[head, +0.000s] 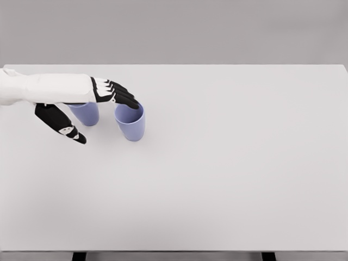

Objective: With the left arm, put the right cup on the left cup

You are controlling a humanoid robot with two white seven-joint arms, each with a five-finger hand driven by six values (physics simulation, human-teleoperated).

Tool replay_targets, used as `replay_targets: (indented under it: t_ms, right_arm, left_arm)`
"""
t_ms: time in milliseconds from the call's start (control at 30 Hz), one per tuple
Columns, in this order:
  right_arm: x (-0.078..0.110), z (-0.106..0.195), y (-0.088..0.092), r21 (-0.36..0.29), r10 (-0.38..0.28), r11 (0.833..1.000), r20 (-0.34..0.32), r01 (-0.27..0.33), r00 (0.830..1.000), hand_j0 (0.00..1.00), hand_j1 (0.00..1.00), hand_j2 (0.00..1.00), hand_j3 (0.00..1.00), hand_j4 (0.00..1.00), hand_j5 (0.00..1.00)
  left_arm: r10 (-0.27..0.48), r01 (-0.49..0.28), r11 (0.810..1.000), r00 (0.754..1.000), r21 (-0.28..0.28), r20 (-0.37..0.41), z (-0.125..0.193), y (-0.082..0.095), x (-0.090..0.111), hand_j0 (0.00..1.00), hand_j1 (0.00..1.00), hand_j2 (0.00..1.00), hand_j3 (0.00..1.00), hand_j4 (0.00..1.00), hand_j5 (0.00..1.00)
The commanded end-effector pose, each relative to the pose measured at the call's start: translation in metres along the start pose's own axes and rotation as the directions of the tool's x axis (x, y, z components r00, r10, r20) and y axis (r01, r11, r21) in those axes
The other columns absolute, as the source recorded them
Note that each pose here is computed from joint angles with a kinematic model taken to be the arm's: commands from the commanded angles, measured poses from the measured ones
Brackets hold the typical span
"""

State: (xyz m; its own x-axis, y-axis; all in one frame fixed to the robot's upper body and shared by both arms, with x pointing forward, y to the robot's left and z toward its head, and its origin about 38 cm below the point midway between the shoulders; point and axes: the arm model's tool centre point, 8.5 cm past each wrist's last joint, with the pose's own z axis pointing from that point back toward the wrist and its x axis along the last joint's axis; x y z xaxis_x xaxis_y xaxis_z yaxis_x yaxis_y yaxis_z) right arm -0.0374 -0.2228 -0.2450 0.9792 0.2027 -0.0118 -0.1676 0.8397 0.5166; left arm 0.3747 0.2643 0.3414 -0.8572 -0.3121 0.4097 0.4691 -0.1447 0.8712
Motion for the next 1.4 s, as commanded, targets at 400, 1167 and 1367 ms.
replay_targets:
  t_ms: [400,1167,1367]
  right_arm:
    - [0.0,0.0,0.0,0.0,0.002,1.0,0.0,-0.002,1.0,1.0,1.0,1.0,1.0,1.0,1.0]
    - [0.0,0.0,0.0,0.001,0.001,1.0,-0.001,-0.001,1.0,1.0,1.0,1.0,1.0,1.0,1.0]
    - [0.0,0.0,0.0,0.0,0.002,1.0,0.0,-0.002,1.0,1.0,1.0,1.0,1.0,1.0,1.0]
  left_arm:
    - [-0.028,0.032,0.996,0.999,-0.084,0.043,-0.021,0.038,0.021,1.0,1.0,1.0,1.0,1.0,1.0]
    - [-0.084,0.062,0.989,0.982,0.132,0.169,-0.026,0.075,0.039,1.0,1.0,1.0,1.0,1.0,1.0]
    - [-0.06,0.041,0.991,0.986,0.125,0.158,-0.026,0.068,0.032,1.0,1.0,1.0,1.0,1.0,1.0]
